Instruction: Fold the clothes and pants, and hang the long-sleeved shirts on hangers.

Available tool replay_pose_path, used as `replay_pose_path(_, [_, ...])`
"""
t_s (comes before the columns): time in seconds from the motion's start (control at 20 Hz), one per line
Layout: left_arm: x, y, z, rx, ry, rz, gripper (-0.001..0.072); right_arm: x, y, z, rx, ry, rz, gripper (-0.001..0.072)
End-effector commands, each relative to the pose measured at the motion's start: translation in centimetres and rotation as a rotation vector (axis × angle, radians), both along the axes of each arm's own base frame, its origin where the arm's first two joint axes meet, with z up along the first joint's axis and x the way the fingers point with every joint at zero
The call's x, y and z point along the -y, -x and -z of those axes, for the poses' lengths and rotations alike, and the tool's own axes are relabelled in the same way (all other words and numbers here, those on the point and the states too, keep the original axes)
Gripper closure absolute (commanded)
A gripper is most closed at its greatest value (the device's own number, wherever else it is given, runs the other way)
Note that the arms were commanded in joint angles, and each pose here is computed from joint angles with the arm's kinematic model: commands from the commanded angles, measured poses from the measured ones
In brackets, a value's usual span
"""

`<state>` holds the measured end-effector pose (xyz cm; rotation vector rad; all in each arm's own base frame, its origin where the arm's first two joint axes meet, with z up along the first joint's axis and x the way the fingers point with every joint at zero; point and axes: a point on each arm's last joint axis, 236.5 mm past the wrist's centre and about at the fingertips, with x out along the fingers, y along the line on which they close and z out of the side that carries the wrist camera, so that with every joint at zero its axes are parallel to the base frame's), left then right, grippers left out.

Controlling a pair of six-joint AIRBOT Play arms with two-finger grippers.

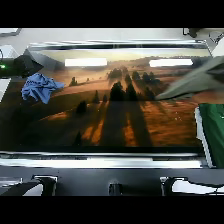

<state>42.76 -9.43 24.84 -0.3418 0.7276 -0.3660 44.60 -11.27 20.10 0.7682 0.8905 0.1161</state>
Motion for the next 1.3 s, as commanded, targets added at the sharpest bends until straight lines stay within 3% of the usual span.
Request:
replay_pose_path(0.0, [0.1,0.1,-0.1,0.011,-0.014,0.018,0.0685,9.2,4.9,-4.3,0.004,0.027,0.285,0.0678])
replay_pose_path(0.45, [0.1,0.1,-0.1,0.014,-0.018,0.022,0.0685,19.3,17.7,-6.1,-0.061,-0.036,0.717,0.0679])
replay_pose_path(0.6, [0.1,0.0,0.0,0.016,-0.021,0.025,0.0685,20.3,21.8,-3.5,-0.227,-0.005,0.786,0.0679])
replay_pose_path(0.7, [0.2,0.1,-0.1,0.021,-0.023,0.033,0.0685,20.4,24.2,-1.1,-0.372,0.036,0.804,0.0679])
replay_pose_path(0.85, [0.2,0.1,-0.1,0.021,-0.023,0.033,0.0685,19.6,25.9,3.0,-0.503,-0.002,0.792,0.0678])
replay_pose_path(1.0, [0.3,0.1,-0.1,0.020,-0.022,0.033,0.0685,18.8,31.3,8.3,-0.752,0.026,0.824,0.0678])
replay_pose_path(1.25, [0.9,0.2,-0.3,0.022,-0.003,0.046,0.0685,17.1,32.3,14.9,-0.841,-0.044,0.794,0.0678])
